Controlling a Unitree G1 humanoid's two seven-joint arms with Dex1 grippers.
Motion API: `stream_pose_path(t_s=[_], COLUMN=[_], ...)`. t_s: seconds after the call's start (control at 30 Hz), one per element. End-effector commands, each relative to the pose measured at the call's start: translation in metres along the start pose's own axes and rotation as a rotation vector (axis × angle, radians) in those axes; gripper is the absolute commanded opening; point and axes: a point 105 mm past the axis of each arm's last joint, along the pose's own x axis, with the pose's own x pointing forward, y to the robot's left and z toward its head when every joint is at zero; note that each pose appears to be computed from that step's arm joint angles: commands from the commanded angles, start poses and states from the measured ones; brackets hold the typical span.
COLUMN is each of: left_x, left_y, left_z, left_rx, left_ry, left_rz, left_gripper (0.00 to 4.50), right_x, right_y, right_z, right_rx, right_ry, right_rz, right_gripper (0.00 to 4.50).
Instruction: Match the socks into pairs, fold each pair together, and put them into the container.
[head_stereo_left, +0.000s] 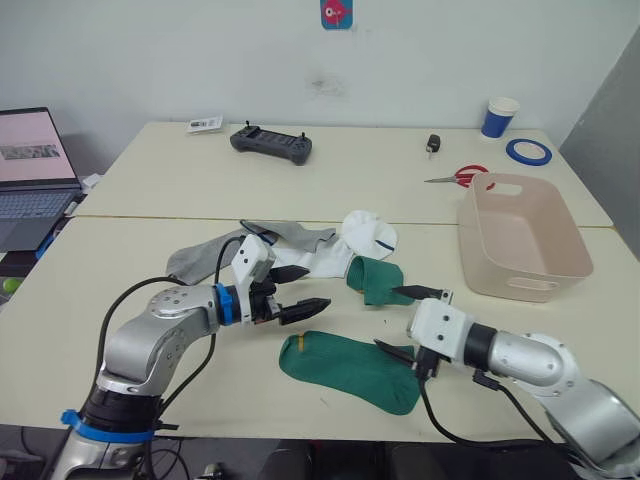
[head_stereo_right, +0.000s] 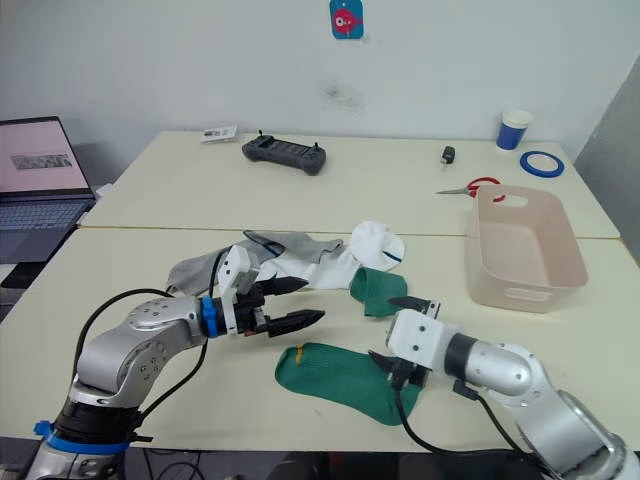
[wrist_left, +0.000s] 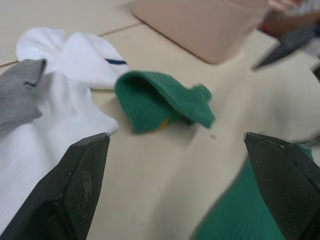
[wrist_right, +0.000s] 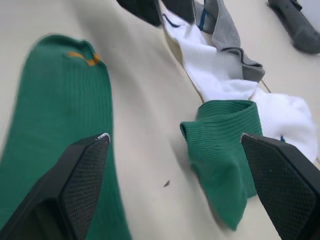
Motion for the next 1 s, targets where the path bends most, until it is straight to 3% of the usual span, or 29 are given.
stream_pose_path(t_s=[0.03,0.27,0.37,0.73,0.9,1.0], left_x=[-0.007,-0.008,-0.005,0.016,0.025,0.031], left_y=[-0.01,0.0,0.004,0.026,0.026,0.026], left_z=[0.008,0.012,0.011,-0.007,-0.011,-0.012], left_rx=[0.138,0.144,0.132,0.122,0.146,0.159], left_ry=[-0.013,-0.052,-0.055,-0.025,-0.018,-0.018], left_rz=[-0.092,-0.031,-0.003,0.114,0.088,0.062], left_gripper=[4.48,4.48,4.5,4.5,4.5,4.5], right_x=[0.019,0.044,0.042,0.021,0.002,-0.018], right_y=[-0.009,-0.021,-0.023,-0.027,-0.036,-0.037], right_z=[0.002,-0.013,-0.012,0.001,0.003,0.007], right_rx=[-0.101,-0.129,-0.138,-0.137,-0.138,-0.2], right_ry=[-0.008,0.055,0.055,0.018,0.006,-0.036], right_rz=[-0.105,-0.222,-0.246,-0.252,-0.249,-0.167], right_gripper=[4.5,4.5,3.91,0.08,0.03,0.03])
